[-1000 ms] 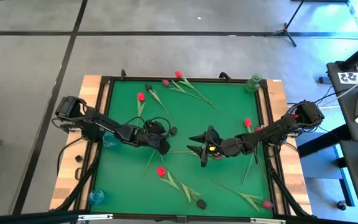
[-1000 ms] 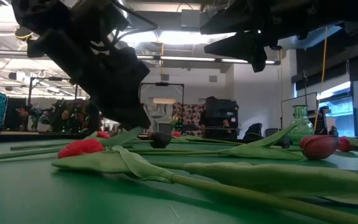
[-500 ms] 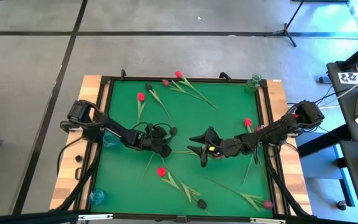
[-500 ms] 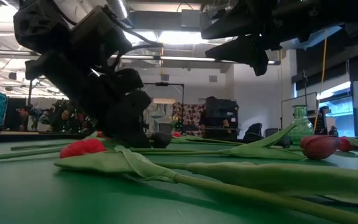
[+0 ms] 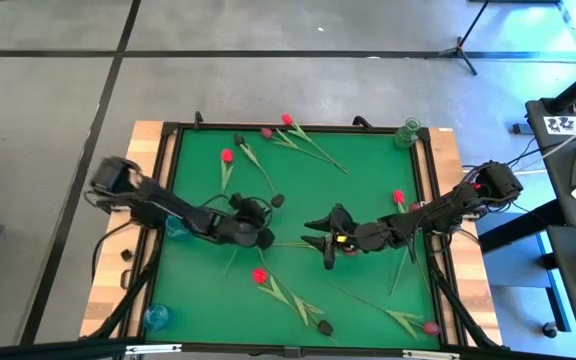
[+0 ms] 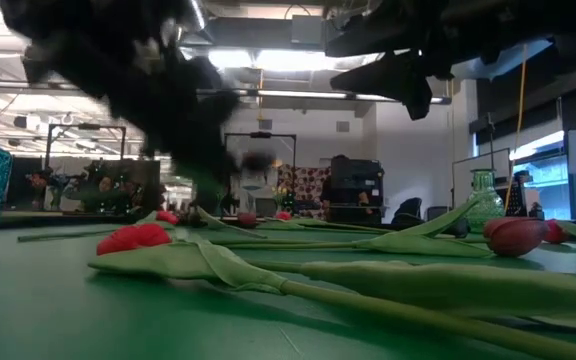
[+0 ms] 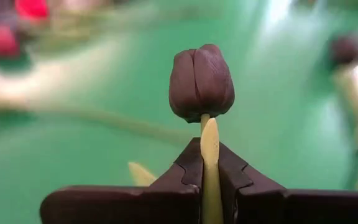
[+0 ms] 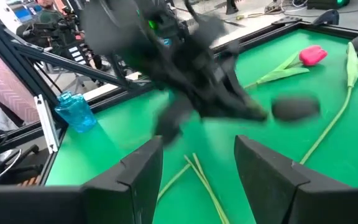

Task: Sort flowers into vase by color
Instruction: Put the black tulip into the top blue vase

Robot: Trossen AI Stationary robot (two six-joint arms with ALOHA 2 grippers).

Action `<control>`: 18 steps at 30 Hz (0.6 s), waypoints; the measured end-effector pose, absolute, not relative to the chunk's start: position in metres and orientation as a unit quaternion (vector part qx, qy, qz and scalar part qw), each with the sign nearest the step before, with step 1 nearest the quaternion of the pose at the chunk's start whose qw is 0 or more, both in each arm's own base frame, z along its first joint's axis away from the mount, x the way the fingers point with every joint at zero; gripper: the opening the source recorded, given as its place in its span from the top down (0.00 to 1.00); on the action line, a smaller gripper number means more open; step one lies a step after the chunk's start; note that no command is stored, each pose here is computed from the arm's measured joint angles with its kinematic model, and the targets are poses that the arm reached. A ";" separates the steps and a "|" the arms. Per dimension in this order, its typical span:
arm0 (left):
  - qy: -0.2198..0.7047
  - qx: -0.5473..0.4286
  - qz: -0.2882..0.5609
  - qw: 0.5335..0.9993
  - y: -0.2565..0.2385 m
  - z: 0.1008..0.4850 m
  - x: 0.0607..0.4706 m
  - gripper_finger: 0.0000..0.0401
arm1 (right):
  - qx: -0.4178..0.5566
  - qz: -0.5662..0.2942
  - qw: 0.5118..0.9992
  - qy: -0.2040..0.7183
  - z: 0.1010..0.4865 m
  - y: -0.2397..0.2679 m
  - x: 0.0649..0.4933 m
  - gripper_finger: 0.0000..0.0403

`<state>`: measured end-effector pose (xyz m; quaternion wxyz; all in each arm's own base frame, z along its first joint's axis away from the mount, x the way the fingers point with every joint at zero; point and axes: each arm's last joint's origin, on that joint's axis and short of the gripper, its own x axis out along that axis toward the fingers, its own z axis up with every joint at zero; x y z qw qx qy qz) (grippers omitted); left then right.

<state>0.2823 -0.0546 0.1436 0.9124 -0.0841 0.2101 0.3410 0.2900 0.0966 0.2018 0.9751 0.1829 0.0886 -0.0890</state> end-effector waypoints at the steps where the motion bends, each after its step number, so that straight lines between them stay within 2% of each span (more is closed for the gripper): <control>1: 0.192 -0.074 0.336 0.919 -0.057 0.158 0.279 0.99 | 0.184 -0.088 0.975 0.087 0.203 0.097 0.290 0.51; 6: 0.102 -0.015 0.290 0.952 -0.069 0.241 0.242 0.99 | 0.189 -0.087 0.975 0.076 0.205 0.097 0.290 0.51; 10: 0.046 0.008 0.230 0.972 -0.066 0.291 0.199 0.99 | 0.189 -0.087 0.975 0.075 0.205 0.097 0.290 0.51; 18: -0.051 0.023 0.126 0.990 -0.037 0.339 0.127 0.99 | 0.191 -0.087 0.975 0.071 0.206 0.097 0.290 0.51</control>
